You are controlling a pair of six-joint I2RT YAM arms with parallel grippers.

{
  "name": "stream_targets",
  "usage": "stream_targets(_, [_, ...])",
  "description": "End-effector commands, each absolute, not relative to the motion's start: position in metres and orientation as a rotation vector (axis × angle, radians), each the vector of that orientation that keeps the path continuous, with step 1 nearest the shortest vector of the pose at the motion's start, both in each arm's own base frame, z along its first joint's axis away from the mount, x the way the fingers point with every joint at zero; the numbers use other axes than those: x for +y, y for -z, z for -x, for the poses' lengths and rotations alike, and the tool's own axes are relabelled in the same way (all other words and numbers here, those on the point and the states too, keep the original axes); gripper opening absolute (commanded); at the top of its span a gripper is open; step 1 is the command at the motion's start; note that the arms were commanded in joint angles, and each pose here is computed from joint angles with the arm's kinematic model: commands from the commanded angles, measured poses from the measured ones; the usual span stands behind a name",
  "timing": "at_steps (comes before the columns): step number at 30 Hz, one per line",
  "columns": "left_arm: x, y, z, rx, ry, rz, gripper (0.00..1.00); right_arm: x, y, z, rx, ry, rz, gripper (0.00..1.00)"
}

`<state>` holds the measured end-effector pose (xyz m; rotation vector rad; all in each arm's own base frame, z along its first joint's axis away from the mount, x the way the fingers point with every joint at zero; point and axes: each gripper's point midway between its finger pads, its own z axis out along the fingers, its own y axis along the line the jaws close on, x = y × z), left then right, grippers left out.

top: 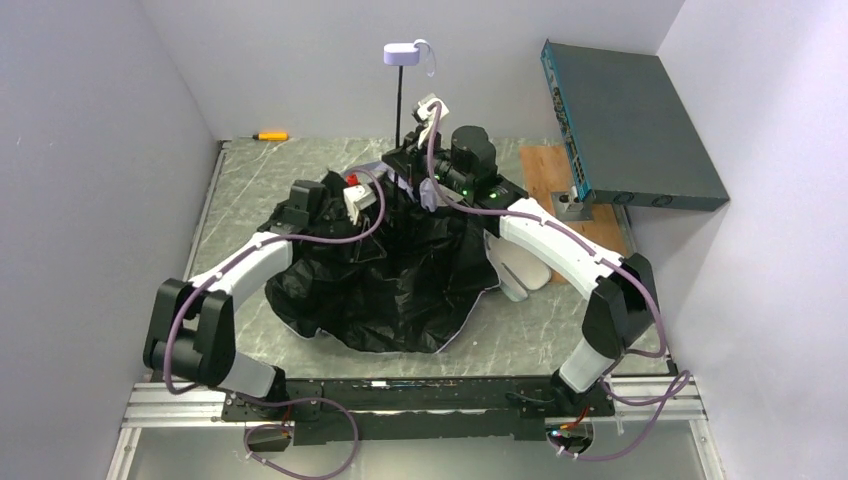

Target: Open the umbrella

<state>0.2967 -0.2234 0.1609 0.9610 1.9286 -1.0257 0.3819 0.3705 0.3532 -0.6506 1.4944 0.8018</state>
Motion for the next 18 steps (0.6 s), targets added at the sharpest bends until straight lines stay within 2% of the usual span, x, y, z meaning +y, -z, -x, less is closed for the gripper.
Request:
stream_targets(1, [-0.223, -0.125, -0.290, 2.028, 1.133, -0.841, 0.30, 0.358, -0.433, -0.387, 1.213, -0.870, 0.574, 0.00])
stream_targets(9, [-0.209, -0.057, -0.278, 2.309, 1.129, -0.580, 0.35, 0.356, -0.417, -0.420, 1.206, -0.840, 0.601, 0.00])
stream_targets(13, [-0.200, -0.038, -0.279, 2.374, 1.073, -0.539, 0.43, 0.361, -0.406, -0.429, 1.209, -0.862, 0.649, 0.00])
stream_targets(15, [-0.200, -0.050, -0.281, 2.309, 1.114, -0.573, 0.53, 0.368, -0.398, -0.424, 1.220, -0.902, 0.699, 0.00])
stream_targets(18, [-0.208, -0.115, -0.288, 2.009, 1.149, -0.698, 0.73, 0.374, -0.385, -0.407, 1.239, -0.977, 0.755, 0.00])
